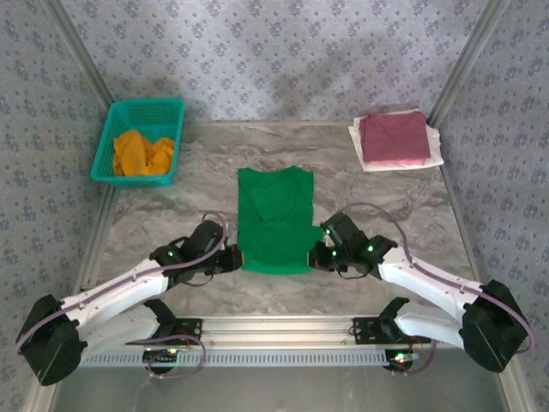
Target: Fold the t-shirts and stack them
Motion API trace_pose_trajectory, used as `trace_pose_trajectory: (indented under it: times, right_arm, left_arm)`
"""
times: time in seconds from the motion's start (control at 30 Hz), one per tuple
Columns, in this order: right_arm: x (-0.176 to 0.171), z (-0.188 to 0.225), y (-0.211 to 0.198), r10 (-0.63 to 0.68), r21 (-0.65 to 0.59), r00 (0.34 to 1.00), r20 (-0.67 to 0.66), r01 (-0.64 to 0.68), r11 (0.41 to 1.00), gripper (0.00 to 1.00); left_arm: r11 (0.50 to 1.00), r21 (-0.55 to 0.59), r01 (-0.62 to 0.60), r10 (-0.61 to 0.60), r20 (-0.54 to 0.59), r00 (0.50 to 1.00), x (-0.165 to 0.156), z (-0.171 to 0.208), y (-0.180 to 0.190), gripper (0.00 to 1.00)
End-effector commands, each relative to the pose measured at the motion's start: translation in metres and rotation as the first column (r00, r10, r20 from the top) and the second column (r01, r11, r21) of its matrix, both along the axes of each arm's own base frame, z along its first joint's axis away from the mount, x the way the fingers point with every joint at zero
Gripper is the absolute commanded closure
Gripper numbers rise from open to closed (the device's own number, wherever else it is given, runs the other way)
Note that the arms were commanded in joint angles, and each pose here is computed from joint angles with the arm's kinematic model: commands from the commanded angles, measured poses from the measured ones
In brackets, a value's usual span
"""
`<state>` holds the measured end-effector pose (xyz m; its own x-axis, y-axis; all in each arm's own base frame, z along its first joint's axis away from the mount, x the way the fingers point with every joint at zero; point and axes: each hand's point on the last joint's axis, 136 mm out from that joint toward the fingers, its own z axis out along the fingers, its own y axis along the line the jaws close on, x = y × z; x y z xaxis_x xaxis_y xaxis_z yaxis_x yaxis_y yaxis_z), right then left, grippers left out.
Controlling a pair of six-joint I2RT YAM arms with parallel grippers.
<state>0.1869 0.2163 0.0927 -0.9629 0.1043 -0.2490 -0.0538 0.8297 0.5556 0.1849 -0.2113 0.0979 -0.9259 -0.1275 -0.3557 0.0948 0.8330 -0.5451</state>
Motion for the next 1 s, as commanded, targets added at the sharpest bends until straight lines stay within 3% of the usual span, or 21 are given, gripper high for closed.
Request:
trace_pose_trajectory:
  times: [0.0,0.3,0.53,0.77,0.97]
  right_arm:
    - [0.024,0.023,0.000,-0.001,-0.001,0.999,0.033,0.001,1.000,1.00]
    - [0.107,0.055,-0.001,-0.008,0.000,0.997,0.077,0.008,1.000,1.00]
    - [0.149,0.070,0.004,-0.002,0.023,0.995,0.102,-0.001,1.000,1.00]
    - [0.189,0.068,0.001,-0.042,0.045,0.992,0.119,0.037,0.998,1.00]
    - [0.236,0.063,0.004,-0.053,0.076,0.994,0.095,0.045,0.996,0.97]
  left_arm:
    - [0.999,-0.042,0.027,-0.025,0.041,0.999,0.027,0.031,-0.013,1.00]
    - [0.998,-0.061,-0.029,0.032,0.059,0.998,0.108,0.057,-0.013,1.00]
    - [0.997,-0.062,-0.048,0.054,0.107,0.993,0.152,0.079,-0.011,1.00]
    - [0.998,-0.033,-0.059,0.061,0.080,0.995,0.185,0.059,-0.007,1.00]
    - [0.998,0.008,-0.056,0.055,0.121,0.991,0.231,0.061,0.000,1.00]
